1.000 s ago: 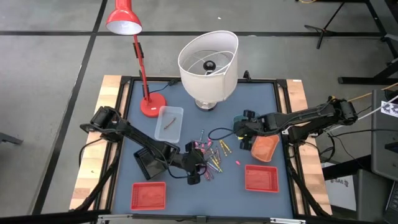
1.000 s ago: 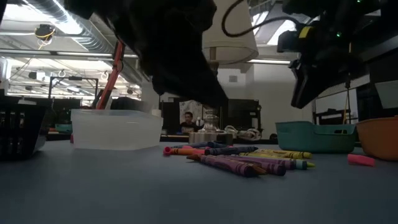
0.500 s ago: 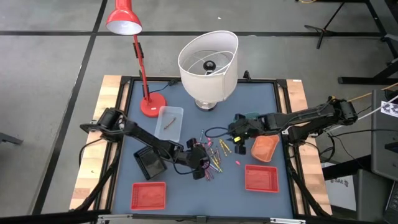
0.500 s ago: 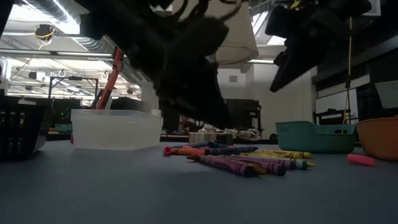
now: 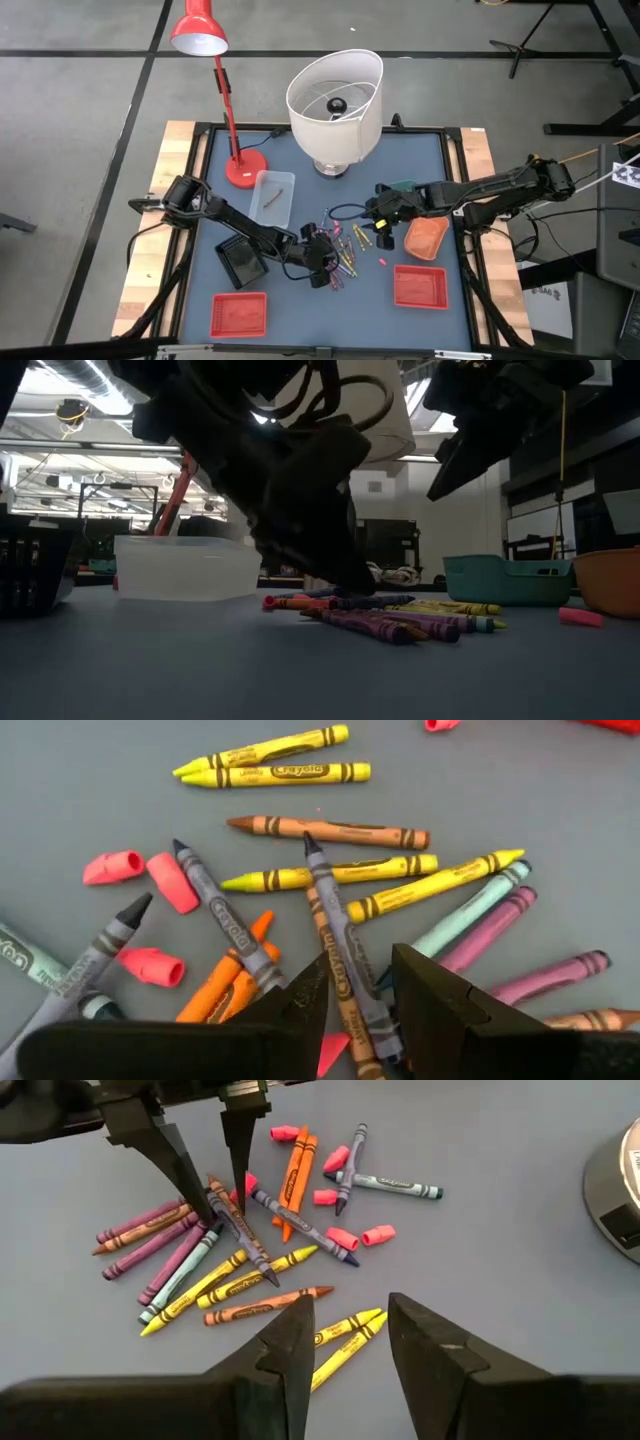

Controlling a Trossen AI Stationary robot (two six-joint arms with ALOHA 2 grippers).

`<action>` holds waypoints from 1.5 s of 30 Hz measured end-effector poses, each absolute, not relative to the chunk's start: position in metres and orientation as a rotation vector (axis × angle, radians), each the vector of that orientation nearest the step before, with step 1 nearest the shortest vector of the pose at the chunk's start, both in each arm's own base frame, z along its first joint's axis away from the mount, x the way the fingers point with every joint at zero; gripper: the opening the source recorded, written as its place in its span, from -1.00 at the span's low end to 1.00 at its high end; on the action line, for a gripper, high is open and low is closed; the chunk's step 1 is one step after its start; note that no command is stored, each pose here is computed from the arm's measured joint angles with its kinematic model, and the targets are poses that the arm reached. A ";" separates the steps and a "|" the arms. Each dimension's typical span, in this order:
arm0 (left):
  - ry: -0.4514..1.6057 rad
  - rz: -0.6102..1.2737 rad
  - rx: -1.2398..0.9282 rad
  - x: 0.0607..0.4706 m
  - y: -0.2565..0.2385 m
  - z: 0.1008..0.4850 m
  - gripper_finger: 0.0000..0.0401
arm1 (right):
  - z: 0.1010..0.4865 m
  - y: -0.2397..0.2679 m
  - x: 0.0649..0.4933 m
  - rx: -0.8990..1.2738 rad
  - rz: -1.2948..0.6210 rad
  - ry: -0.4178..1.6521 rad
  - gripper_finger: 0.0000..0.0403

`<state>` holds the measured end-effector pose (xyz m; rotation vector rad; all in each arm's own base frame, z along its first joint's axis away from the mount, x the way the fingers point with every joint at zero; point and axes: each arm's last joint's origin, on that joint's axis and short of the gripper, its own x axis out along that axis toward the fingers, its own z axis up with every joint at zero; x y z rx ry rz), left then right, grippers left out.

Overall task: Sort crayons
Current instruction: Put the dark blue crayon into the black bin

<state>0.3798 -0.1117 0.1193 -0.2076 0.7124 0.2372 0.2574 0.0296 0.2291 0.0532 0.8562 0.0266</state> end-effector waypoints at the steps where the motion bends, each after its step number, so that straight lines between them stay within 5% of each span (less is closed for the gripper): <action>1: 0.710 0.237 -0.209 0.380 -0.112 0.119 -0.52 | 0.229 0.030 0.257 0.053 0.027 0.857 -0.37; 17: 0.744 0.224 -0.204 0.379 -0.112 0.113 -0.53 | 0.229 0.030 0.257 0.053 0.027 0.856 -0.37; 34: 0.744 0.225 -0.203 0.379 -0.112 0.113 -0.91 | 0.229 0.030 0.257 0.053 0.027 0.856 -0.37; 45: 0.741 0.231 -0.199 0.379 -0.112 0.113 -0.95 | 0.229 0.030 0.257 0.053 0.026 0.856 -0.37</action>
